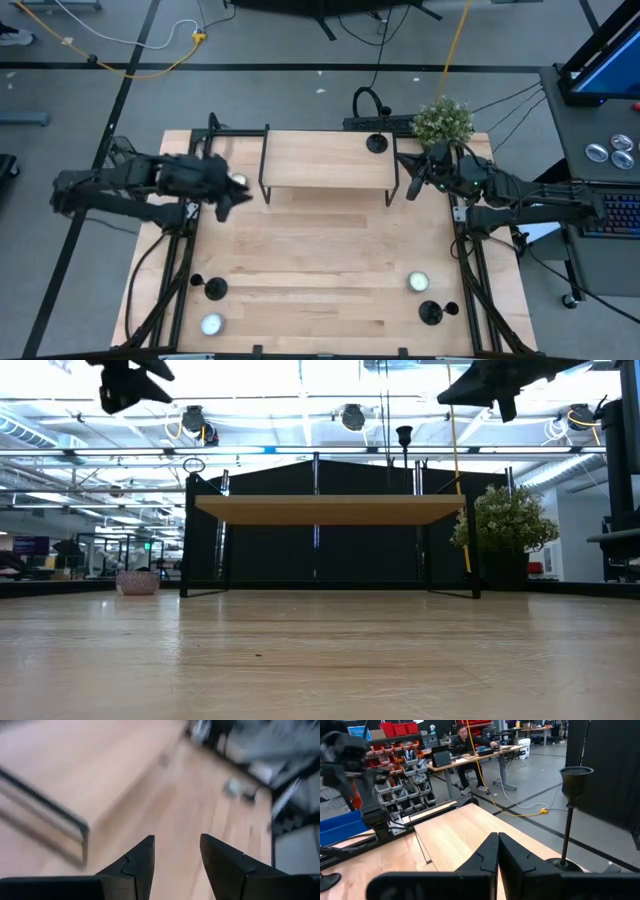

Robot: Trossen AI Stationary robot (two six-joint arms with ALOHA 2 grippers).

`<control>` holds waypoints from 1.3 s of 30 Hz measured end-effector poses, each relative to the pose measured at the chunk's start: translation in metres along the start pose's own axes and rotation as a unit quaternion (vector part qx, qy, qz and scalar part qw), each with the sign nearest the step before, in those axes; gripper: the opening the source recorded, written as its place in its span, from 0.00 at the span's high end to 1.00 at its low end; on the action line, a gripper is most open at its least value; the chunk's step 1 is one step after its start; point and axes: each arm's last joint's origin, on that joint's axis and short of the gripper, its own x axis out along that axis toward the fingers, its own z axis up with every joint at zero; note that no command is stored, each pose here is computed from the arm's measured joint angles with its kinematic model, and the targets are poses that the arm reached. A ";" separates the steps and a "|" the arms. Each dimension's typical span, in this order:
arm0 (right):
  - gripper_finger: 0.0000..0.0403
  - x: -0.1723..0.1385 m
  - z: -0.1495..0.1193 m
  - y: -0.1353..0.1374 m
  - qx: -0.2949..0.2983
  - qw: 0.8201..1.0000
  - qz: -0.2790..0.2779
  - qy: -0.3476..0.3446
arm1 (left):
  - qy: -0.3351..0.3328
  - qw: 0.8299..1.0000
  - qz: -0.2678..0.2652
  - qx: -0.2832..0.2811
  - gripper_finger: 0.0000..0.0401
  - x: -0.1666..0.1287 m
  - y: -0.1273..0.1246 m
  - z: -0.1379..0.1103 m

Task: Pick & Place candle stick holders
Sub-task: Put the left black candle holder on the shelf

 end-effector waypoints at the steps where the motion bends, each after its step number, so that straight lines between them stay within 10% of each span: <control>1: 1.00 0.000 0.000 0.000 0.000 1.000 0.000 0.000 | 0.037 0.999 0.013 -0.008 0.60 0.002 -0.005 0.001; 15: 1.00 -0.008 0.001 0.001 -0.028 0.996 0.078 0.014 | 0.382 0.886 0.200 -0.171 0.60 0.003 -0.075 -0.025; 39: 1.00 -0.030 -0.039 -0.016 0.006 0.992 0.126 -0.020 | 0.387 0.841 0.289 -0.243 0.60 -0.030 -0.116 -0.094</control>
